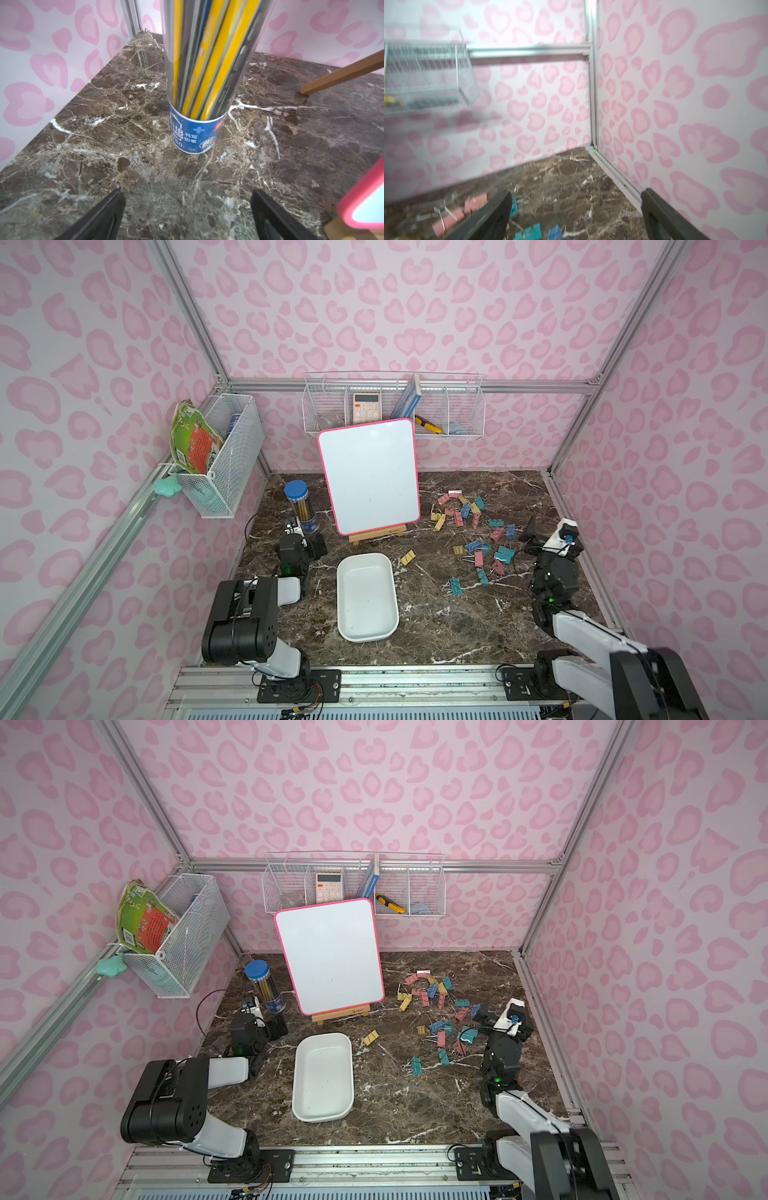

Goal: Put the binder clips in the storage box
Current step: Adjust the storage box at the center of the board.

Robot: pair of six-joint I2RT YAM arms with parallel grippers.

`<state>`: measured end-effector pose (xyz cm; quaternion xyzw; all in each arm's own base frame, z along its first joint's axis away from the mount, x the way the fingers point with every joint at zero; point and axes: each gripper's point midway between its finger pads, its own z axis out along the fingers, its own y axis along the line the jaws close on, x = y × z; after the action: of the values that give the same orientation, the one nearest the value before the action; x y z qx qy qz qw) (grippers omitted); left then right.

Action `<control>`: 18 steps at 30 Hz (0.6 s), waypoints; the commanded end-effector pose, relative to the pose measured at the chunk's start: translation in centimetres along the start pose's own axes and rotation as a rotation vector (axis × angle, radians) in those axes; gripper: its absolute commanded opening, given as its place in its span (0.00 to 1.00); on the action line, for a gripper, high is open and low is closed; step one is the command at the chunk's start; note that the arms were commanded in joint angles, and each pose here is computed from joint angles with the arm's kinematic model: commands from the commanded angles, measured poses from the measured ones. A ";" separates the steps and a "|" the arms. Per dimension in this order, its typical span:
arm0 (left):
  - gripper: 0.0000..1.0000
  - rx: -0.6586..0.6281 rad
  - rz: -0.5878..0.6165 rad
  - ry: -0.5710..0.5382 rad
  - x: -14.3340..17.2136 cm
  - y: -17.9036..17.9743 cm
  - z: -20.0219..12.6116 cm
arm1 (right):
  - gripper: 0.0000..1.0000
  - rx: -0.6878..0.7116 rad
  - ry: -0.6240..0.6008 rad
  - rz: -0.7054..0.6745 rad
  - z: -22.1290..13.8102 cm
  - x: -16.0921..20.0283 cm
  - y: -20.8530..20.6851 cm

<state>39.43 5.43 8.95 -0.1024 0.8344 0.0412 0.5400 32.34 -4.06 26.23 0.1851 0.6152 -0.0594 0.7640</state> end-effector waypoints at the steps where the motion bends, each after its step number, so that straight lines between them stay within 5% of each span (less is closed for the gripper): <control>1: 0.99 0.011 0.021 0.007 -1.5 -0.5 -1.1 | 0.99 0.058 0.208 0.188 -1.2 1.8 -1.3; 5: 0.99 -0.016 -0.075 -0.011 -4.5 -1.1 -4.3 | 0.97 -0.155 0.310 0.296 -2.8 0.2 2.9; 9: 0.99 0.207 -0.089 0.007 -7.4 -7.8 -7.9 | 0.97 -0.433 0.539 0.336 -5.4 1.8 9.9; 14: 0.96 0.541 0.373 0.306 -4.6 -19.9 -11.6 | 0.97 -0.713 0.715 0.268 -10.0 4.2 17.6; 18: 0.90 0.642 0.728 0.632 0.2 -22.0 -13.7 | 0.97 -0.810 0.741 0.210 -12.2 5.3 20.2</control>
<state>38.15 -19.72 21.45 0.2279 0.8715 -0.1039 0.4216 29.49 18.12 23.59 -0.0202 0.7925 0.3181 0.5200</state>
